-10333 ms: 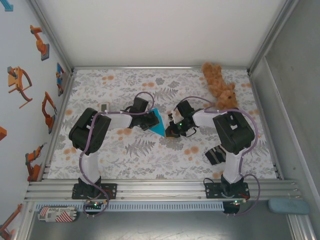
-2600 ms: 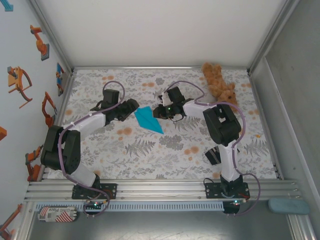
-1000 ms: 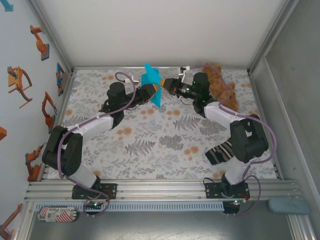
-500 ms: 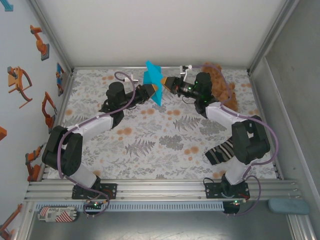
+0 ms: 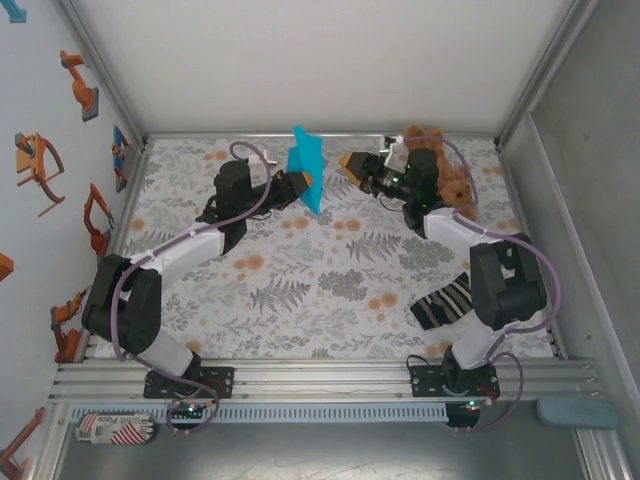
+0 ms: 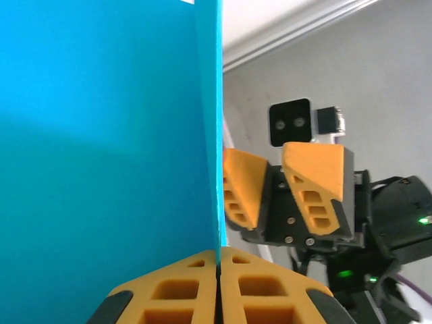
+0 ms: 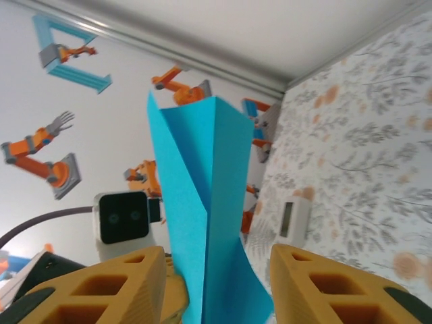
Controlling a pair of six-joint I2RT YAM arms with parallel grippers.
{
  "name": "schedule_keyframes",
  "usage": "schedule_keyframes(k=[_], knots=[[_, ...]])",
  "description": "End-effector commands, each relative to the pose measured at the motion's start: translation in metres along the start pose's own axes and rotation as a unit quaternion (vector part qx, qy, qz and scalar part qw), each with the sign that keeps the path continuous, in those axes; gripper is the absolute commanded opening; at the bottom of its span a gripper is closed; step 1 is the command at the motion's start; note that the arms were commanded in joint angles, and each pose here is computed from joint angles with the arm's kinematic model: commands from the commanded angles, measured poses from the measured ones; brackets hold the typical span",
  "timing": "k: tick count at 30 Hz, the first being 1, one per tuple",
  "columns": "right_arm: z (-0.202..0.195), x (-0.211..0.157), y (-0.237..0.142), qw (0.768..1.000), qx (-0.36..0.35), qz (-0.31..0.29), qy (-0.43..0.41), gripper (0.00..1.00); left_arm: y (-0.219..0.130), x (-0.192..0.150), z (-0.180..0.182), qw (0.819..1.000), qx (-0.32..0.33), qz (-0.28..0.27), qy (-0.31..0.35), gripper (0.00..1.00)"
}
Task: Fold a paper plane with a square sheet of paper (pick it up from the middle)
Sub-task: Turn over the paper at the center of the table.
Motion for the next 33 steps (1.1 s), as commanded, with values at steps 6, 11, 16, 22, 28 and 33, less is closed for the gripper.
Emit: schedule_keyframes(k=[6,11,16,22,28,33], knots=[[-0.003,-0.003,-0.042,0.964,-0.229,-0.054,-0.124,0.47,-0.026,-0.004,0.013,0.951,0.264,0.108,0.122,0.08],[-0.005,-0.001,-0.065,0.924,-0.336,-0.078,-0.166,0.53,-0.030,-0.008,0.030,0.862,0.428,0.185,0.197,0.08],[-0.006,-0.002,-0.080,0.903,-0.374,-0.107,-0.184,0.54,-0.016,-0.014,0.048,0.746,0.550,0.246,0.283,0.07],[-0.014,-0.002,-0.090,0.885,-0.409,-0.138,-0.174,0.53,0.018,-0.028,0.075,0.642,0.615,0.304,0.342,0.07],[-0.022,-0.002,-0.095,0.879,-0.424,-0.149,-0.161,0.52,0.047,-0.049,0.104,0.584,0.634,0.344,0.371,0.07],[-0.028,-0.001,-0.100,0.876,-0.432,-0.157,-0.146,0.52,0.062,-0.067,0.119,0.558,0.638,0.367,0.383,0.08]])
Point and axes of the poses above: each hand's point on the last joint's axis, 136 mm out from that joint toward the fingers, its own y axis out along the fingers, its own z axis along the line the jaws close on, x = y × z, the point moved 8 cm from there along -y, back along the fingers, and after that the axes turned 10 degrees about y, right-handed, at the moved point
